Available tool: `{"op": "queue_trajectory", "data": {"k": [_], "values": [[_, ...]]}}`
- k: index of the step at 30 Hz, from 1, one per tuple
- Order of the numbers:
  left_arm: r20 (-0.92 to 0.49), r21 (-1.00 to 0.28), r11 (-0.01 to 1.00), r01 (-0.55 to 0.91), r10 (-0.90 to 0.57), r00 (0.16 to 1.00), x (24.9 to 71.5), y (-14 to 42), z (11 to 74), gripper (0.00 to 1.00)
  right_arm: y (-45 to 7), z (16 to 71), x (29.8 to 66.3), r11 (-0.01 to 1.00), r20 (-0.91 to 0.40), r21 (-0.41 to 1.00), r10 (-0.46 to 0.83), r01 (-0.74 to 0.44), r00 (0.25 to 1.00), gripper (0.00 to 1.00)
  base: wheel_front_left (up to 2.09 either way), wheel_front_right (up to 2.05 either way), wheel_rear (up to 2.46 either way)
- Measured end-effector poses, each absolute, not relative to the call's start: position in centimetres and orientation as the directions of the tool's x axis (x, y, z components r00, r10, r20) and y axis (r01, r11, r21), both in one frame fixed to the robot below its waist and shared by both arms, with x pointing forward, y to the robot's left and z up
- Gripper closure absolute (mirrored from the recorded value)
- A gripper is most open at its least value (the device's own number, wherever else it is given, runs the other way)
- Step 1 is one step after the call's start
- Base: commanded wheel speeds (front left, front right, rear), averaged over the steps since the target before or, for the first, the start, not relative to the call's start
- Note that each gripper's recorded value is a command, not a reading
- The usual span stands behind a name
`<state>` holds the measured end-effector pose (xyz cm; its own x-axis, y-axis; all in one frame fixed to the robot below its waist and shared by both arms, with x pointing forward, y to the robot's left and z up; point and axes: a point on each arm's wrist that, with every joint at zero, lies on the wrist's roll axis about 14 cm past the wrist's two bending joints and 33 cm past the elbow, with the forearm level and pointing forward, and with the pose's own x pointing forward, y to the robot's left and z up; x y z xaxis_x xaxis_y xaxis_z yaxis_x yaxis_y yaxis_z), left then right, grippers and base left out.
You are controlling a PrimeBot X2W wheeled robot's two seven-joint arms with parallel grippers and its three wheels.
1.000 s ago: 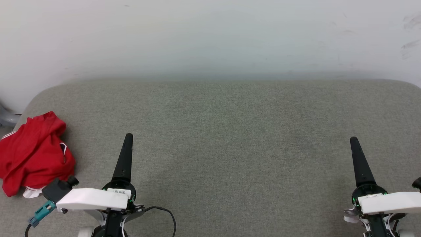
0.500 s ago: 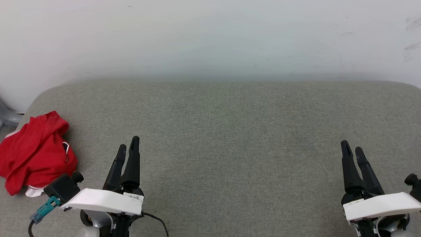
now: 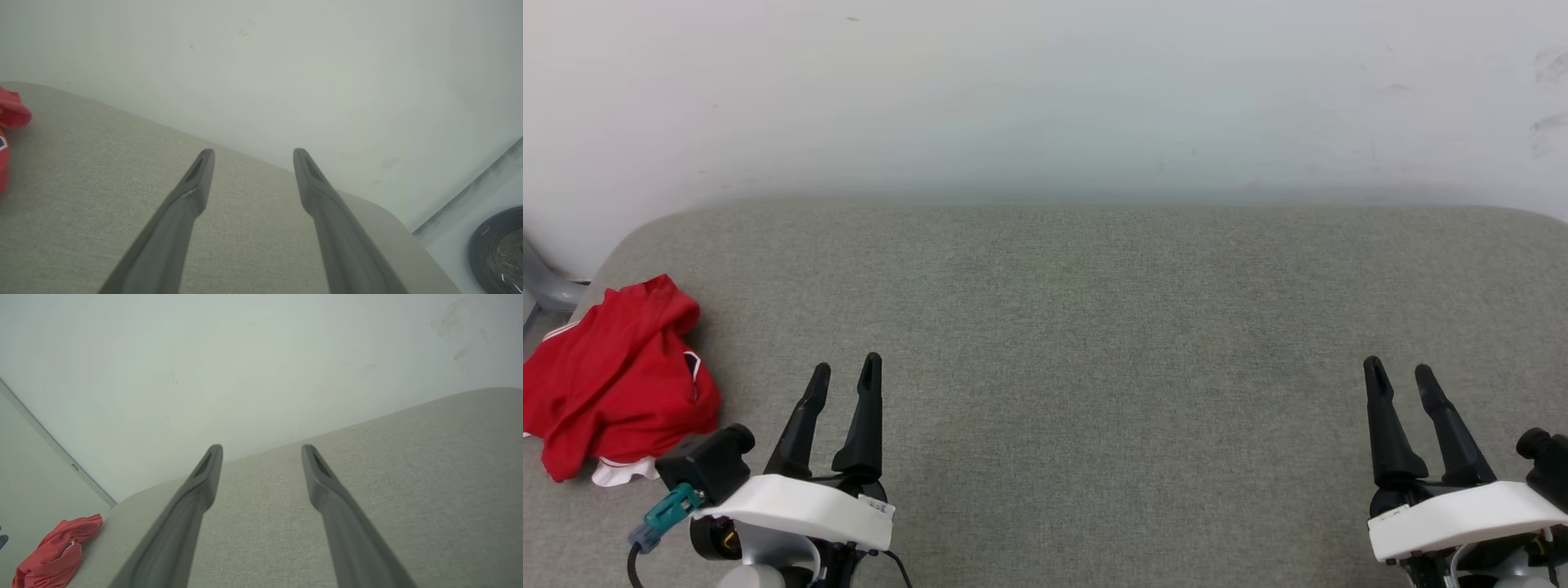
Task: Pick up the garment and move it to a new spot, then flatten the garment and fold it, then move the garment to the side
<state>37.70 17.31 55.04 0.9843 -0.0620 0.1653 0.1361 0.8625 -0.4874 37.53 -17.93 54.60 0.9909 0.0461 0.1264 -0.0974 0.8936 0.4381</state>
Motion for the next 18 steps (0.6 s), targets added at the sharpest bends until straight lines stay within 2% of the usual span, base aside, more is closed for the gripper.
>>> {"op": "queue_trajectory", "data": {"k": [18], "values": [[0.149,-0.274,0.955,0.113,-0.074,0.986,37.49,17.26,54.13,0.0,-17.83,54.75,37.09,0.969,0.099,0.229,0.071,-0.092,0.993,0.0,0.0,0.0,0.0]]}}
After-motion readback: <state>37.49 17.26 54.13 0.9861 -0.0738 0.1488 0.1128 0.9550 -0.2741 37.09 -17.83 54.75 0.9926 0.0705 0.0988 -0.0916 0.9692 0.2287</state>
